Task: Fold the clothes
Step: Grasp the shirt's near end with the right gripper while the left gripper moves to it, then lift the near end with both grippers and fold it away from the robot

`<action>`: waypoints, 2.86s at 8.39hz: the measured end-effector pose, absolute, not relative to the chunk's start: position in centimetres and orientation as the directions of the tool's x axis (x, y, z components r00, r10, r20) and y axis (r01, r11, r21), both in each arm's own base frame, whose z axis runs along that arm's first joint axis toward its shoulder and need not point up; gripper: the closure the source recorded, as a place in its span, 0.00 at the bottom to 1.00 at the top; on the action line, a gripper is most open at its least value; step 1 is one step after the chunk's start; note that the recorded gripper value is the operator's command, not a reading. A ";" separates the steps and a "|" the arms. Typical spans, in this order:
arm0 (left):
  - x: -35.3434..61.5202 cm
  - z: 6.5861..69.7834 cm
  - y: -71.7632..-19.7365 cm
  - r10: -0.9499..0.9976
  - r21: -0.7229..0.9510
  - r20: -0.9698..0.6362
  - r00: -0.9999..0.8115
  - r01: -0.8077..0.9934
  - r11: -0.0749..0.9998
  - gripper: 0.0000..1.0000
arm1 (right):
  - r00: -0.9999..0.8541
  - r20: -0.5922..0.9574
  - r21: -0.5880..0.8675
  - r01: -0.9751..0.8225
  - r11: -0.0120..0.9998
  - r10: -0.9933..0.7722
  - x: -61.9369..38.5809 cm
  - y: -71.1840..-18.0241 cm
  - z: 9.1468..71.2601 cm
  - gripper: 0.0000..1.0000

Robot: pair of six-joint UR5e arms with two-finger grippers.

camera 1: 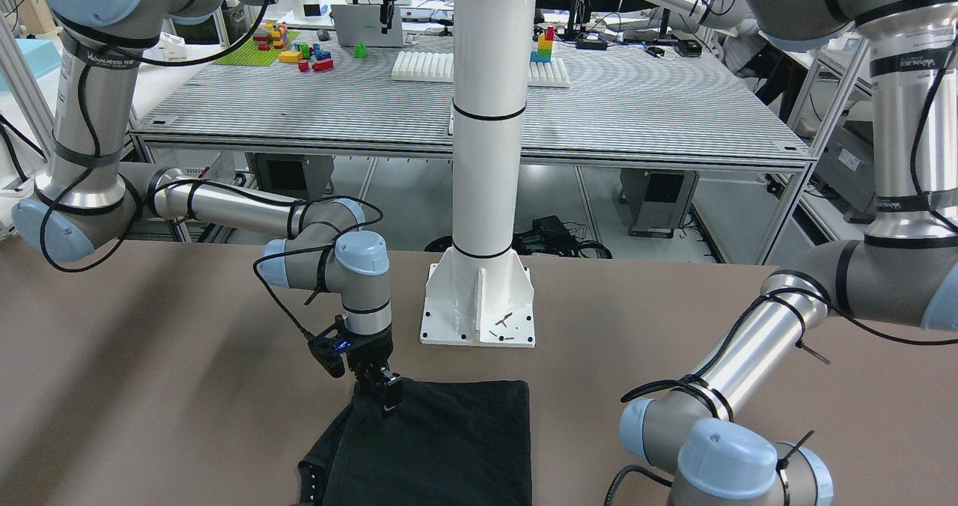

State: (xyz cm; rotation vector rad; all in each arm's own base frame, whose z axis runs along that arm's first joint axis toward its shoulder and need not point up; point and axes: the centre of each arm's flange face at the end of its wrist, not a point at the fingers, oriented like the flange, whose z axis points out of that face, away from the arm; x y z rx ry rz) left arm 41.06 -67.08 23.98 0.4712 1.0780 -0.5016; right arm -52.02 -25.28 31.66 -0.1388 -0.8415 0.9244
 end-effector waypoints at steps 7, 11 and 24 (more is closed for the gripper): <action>41.9 23.9 -65.8 -0.147 0.126 -0.910 0.388 0.597 0.792 0.06 | 0.333 0.570 -0.436 -0.652 0.620 0.751 -52.5 -23.7 33.1 1.00; 42.5 24.2 -64.6 -0.166 0.100 -0.913 0.372 0.599 0.795 0.06 | 0.313 0.579 -0.453 -0.645 0.616 0.753 -51.7 -24.0 31.9 1.00; 56.5 29.2 -17.4 -0.507 -0.406 -0.859 0.075 0.505 0.762 0.42 | 0.298 0.589 -0.476 -0.624 0.620 0.752 -47.9 -23.3 31.3 1.00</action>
